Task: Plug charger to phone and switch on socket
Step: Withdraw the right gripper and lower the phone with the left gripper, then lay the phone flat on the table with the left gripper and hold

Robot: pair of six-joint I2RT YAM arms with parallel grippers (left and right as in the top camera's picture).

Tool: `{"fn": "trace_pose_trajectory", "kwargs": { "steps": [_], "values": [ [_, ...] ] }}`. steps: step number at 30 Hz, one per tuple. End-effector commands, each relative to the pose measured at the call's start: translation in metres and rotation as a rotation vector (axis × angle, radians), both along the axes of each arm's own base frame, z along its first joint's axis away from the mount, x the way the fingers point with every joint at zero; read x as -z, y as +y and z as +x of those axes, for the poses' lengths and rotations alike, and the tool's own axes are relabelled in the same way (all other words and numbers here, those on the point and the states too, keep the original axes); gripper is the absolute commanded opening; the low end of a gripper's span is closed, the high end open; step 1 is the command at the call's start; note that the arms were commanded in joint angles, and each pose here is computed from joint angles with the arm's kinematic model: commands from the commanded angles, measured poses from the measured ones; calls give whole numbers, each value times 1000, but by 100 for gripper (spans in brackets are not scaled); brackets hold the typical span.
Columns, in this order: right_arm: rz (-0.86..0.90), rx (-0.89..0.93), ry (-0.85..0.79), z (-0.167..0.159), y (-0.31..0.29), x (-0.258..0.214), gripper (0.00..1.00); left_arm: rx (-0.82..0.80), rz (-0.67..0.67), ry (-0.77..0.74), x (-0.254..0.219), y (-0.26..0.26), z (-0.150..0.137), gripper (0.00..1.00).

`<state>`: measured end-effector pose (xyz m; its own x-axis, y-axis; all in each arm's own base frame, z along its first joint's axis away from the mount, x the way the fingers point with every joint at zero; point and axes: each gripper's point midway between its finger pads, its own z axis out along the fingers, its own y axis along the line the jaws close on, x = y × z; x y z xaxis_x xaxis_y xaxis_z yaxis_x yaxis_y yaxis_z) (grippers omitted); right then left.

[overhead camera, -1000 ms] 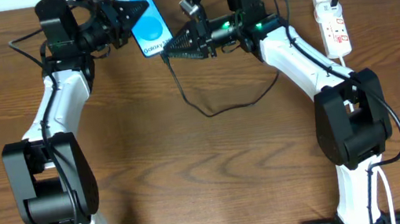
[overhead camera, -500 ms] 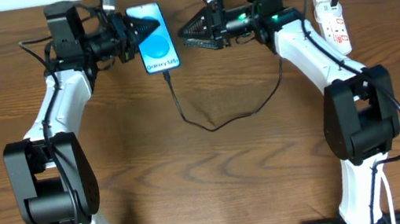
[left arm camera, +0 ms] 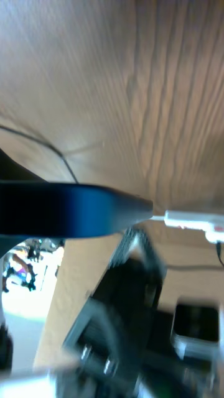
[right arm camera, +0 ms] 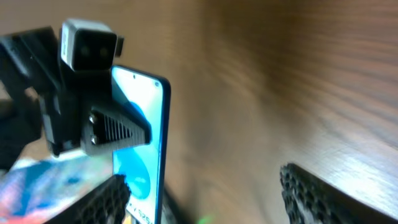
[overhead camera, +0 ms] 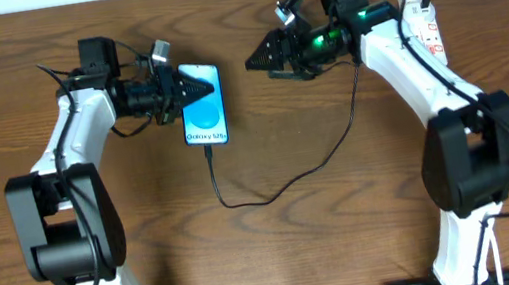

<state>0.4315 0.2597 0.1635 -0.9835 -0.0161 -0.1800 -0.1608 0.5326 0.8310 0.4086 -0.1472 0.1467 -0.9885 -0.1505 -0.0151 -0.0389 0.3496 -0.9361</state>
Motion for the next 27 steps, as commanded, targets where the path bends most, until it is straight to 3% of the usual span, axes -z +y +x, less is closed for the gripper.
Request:
{"fn": "trace_pose_trajectory", "kwargs": {
  "steps": [1,6,10,15,27],
  "values": [
    [-226,18,-311,6,-19,-53,78,42,88,-60,28,1,1,7],
    [-418,54,-412,-14,-35,-80,83,62,353,-75,74,1,3,7],
    [-475,66,-449,-29,-36,-96,85,125,452,-173,83,-14,5,7],
    [-485,54,-430,-37,-37,-95,86,129,601,-183,100,-11,7,7],
    [-497,40,-411,-42,-39,-91,85,37,579,-111,108,-21,18,8]
  ]
}}
